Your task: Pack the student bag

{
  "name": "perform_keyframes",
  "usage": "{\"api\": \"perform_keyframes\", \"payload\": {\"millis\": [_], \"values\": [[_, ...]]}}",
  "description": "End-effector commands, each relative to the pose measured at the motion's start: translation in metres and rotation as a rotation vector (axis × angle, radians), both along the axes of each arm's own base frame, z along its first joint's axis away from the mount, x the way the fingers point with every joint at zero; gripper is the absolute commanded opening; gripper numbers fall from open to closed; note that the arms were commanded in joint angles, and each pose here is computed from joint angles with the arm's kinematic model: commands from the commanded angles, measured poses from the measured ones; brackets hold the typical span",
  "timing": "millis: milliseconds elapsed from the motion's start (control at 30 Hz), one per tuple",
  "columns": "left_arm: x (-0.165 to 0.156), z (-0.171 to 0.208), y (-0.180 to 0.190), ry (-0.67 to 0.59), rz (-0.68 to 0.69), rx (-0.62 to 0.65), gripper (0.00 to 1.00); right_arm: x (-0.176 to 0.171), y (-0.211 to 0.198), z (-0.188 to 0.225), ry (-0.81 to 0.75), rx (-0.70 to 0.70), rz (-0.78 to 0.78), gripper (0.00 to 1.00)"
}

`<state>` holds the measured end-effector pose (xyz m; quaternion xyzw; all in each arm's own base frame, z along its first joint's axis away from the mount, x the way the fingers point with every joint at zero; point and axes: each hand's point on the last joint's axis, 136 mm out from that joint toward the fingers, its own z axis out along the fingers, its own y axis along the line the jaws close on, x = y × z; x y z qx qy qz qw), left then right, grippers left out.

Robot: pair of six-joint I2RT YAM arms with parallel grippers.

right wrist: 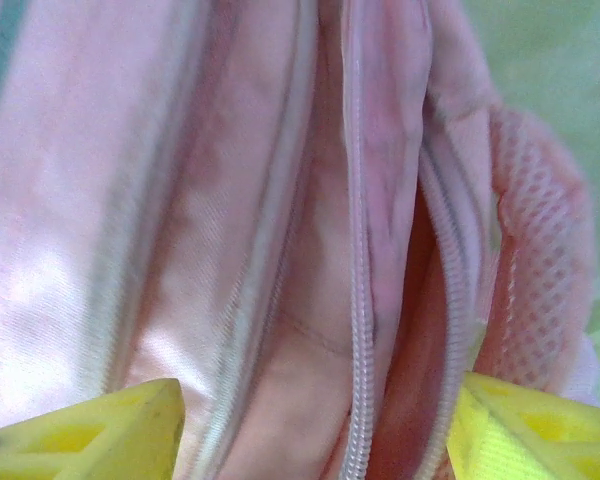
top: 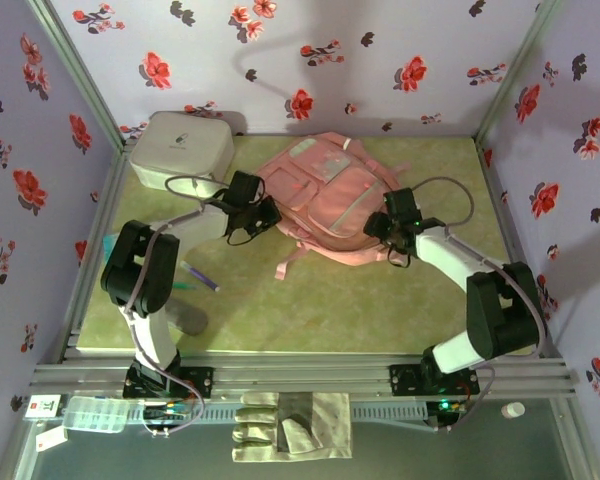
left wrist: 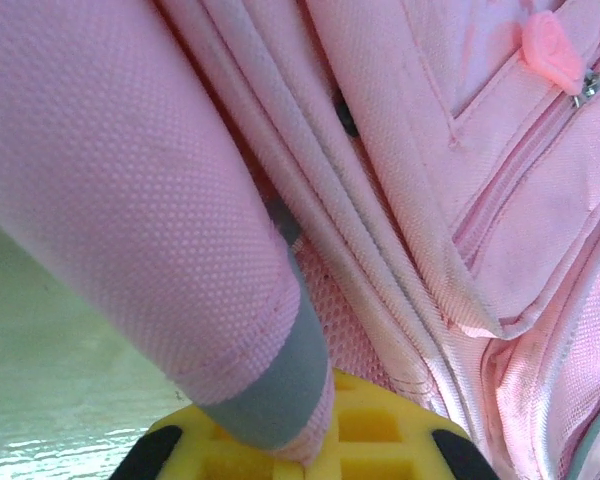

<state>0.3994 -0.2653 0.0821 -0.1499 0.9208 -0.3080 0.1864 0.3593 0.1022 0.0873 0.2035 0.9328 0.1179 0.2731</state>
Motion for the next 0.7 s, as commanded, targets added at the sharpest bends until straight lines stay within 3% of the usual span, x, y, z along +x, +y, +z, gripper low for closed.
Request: {"api": "perform_keyframes", "payload": {"millis": [0,200,500,667], "values": [[0.016,0.045,-0.016,-0.091,0.038,-0.065,0.00,0.000,-0.013,0.026,-0.012,-0.081,0.002,0.69],[0.016,0.057,-0.031,-0.112,0.070,-0.075,0.00,-0.035,-0.013,0.054,0.013,-0.185,0.035,0.68],[0.015,0.070,-0.057,-0.125,0.063,-0.091,0.00,-0.068,0.097,0.059,-0.033,-0.089,0.284,0.57],[0.007,0.076,-0.071,-0.119,0.039,-0.100,0.00,-0.070,0.157,0.044,-0.061,-0.022,0.366,0.43]]}}
